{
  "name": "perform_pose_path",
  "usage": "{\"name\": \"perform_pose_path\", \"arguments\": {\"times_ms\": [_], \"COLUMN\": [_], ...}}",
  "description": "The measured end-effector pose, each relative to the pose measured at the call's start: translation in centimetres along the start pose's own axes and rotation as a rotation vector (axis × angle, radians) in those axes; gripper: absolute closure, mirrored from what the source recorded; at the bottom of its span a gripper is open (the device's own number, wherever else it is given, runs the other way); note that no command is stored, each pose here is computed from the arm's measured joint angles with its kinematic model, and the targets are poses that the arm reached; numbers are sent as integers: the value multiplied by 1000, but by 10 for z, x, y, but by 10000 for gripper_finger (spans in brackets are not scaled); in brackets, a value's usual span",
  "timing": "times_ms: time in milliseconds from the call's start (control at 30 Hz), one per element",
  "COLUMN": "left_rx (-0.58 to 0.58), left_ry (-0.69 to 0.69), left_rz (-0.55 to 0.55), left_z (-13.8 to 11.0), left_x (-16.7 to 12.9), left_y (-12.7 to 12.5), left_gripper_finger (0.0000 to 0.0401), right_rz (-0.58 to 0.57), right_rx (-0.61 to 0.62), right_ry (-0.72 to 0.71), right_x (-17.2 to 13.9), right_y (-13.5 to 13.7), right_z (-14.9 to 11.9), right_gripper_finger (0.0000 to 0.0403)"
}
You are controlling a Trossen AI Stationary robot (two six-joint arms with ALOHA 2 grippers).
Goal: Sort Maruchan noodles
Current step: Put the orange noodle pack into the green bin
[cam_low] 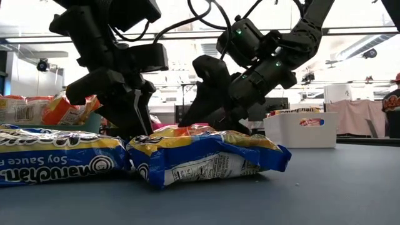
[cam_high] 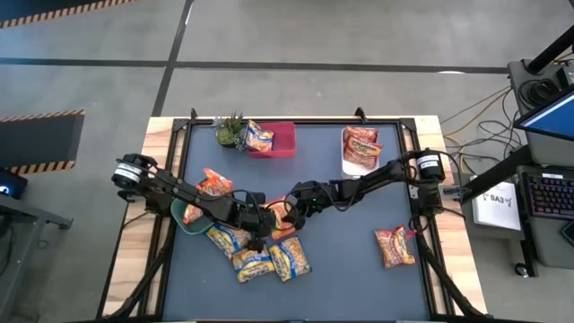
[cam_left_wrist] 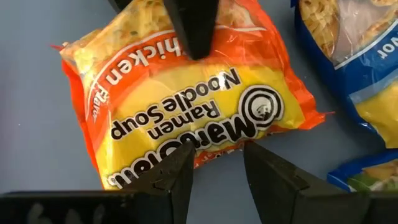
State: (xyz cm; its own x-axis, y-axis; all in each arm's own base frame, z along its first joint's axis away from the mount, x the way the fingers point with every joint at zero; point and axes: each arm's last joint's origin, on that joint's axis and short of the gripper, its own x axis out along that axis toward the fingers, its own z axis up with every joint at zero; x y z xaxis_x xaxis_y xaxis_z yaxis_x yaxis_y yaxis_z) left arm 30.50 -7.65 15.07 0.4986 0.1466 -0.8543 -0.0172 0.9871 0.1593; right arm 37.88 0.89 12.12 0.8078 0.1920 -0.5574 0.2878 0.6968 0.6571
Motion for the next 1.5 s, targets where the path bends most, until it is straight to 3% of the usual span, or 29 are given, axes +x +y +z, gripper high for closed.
{"name": "perform_pose_path", "arguments": {"times_ms": [267, 567, 767, 900, 1100, 1300, 1500], "left_rx": [-27, -10, -12, -41, -87, -184, -189], "left_ry": [-5, -88, -275, -490, -711, -789, -748], "left_rz": [-1, 105, 92, 41, 9, -15, 16], "left_z": [0, 4, 13, 17, -4, -22, -25], "left_x": [-5, -51, -94, -113, -105, -85, -63], "left_y": [1, 14, 26, 29, 30, 30, 27], "left_gripper_finger": [276, 276, 276, 276, 262, 214, 164], "right_rz": [24, 47, 36, -23, -120, -185, -190], "right_rx": [-6, -109, -251, -366, -584, -728, -782], "right_ry": [-3, -3, -21, -52, -85, -112, -112], "right_x": [-1, -6, -15, -19, -25, -27, -27], "right_y": [1, 5, 13, 20, 36, 47, 49], "right_z": [3, 6, 9, 6, -5, -16, -17], "right_gripper_finger": [251, 264, 278, 283, 284, 284, 284]}}
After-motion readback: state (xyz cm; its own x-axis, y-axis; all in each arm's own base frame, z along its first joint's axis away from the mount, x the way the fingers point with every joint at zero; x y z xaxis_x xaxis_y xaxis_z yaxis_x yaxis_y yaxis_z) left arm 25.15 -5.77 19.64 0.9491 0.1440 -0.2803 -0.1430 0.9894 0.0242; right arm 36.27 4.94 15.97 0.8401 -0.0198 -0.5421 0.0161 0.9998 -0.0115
